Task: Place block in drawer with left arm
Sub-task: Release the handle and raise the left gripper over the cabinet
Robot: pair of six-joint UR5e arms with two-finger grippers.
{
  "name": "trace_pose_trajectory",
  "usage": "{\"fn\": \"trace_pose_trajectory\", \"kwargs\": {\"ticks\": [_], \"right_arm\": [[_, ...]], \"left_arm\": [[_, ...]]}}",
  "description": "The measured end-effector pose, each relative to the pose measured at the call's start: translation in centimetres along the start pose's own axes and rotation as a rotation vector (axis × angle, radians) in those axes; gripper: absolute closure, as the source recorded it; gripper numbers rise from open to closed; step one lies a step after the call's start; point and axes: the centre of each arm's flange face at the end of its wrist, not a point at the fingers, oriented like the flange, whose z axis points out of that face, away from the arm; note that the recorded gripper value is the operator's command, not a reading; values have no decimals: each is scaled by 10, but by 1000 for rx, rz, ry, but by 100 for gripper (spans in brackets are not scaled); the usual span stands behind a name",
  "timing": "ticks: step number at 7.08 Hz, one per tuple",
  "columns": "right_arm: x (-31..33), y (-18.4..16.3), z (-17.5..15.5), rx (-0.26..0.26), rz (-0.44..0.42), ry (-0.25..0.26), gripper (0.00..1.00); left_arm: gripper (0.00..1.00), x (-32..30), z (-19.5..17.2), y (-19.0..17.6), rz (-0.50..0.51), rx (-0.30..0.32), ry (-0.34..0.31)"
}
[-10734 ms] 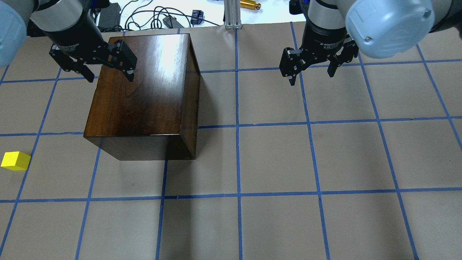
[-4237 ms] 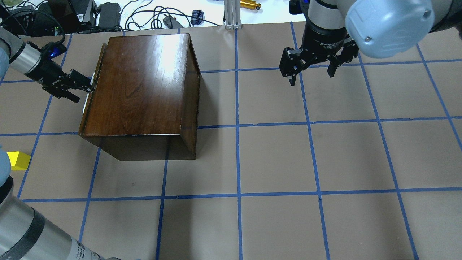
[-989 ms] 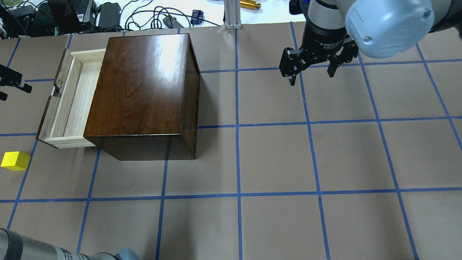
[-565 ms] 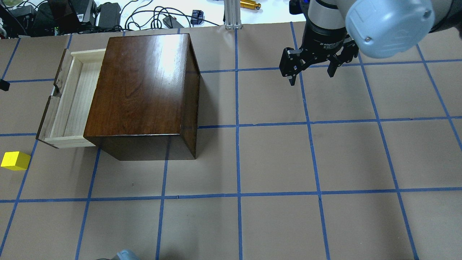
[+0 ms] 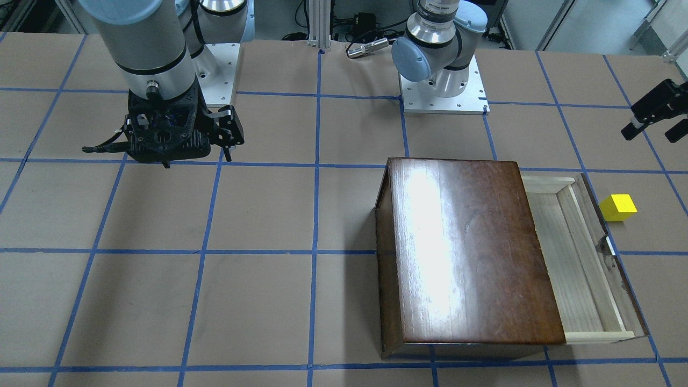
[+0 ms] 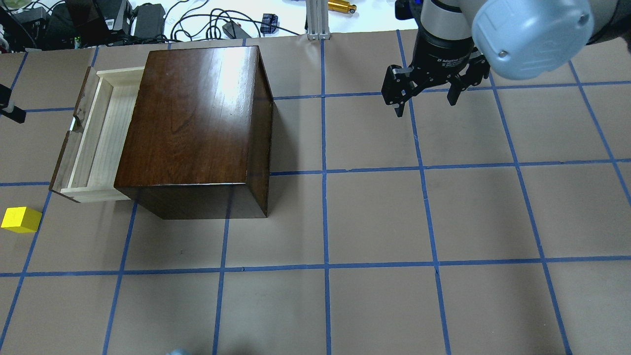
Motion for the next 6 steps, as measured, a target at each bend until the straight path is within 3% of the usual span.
{"fn": "trace_pose_trajectory", "kwargs": {"ticks": [3,6], "right_arm": [[0,0,0,0,1,1,0],[0,0,0,0,1,1,0]], "left_arm": [[0,127,19,-5,-47,2,-45],[0,209,42,6,21,44,-91]]}}
